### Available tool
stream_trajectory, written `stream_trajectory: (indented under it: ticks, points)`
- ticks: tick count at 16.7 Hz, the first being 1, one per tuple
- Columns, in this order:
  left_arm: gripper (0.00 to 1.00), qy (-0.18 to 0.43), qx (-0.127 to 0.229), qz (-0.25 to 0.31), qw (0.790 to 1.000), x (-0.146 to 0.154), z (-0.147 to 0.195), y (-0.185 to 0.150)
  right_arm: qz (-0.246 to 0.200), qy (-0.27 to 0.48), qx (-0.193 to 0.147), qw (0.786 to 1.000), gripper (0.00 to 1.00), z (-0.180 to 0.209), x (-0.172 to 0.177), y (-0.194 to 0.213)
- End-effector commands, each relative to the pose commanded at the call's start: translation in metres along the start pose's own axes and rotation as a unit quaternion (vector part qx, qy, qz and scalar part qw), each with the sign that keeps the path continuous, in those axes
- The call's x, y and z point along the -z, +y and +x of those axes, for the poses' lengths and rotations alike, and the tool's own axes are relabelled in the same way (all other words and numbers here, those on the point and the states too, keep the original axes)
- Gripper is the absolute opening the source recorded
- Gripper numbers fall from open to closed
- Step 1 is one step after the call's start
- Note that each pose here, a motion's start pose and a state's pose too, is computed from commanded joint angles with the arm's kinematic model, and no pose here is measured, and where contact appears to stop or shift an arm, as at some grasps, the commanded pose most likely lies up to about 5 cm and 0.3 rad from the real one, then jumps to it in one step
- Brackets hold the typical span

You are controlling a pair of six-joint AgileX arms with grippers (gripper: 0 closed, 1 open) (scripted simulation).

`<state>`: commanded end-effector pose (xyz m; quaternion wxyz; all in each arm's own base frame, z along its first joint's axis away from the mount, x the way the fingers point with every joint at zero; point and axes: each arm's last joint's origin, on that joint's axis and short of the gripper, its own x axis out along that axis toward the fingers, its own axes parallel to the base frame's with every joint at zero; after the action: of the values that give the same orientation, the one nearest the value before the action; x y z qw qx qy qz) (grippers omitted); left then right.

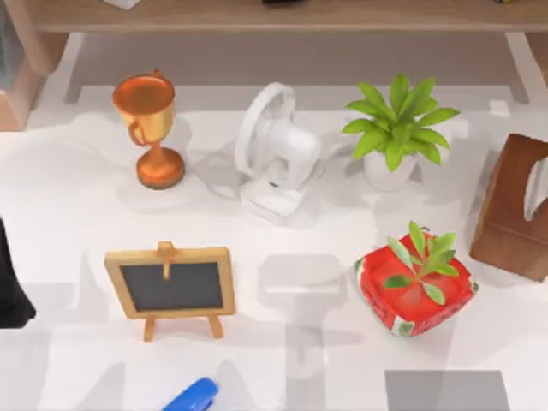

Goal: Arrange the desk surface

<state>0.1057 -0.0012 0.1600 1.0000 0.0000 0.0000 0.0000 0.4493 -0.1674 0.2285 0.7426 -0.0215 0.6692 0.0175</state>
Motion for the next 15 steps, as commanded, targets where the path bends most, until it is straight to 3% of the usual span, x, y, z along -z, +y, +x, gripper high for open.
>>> stream_trajectory:
  ticks: [10,15]
  points:
    - [1.0,0.0,0.0,0.0,1.0,0.0,0.0,0.0,-0.004,0.004,-0.006,1.0,1.0,0.088,-0.022,-0.013]
    - [1.0,0.0,0.0,0.0,1.0,0.0,0.0,0.0,-0.004,0.002,-0.005,1.0,1.0,0.092,-0.024,-0.013]
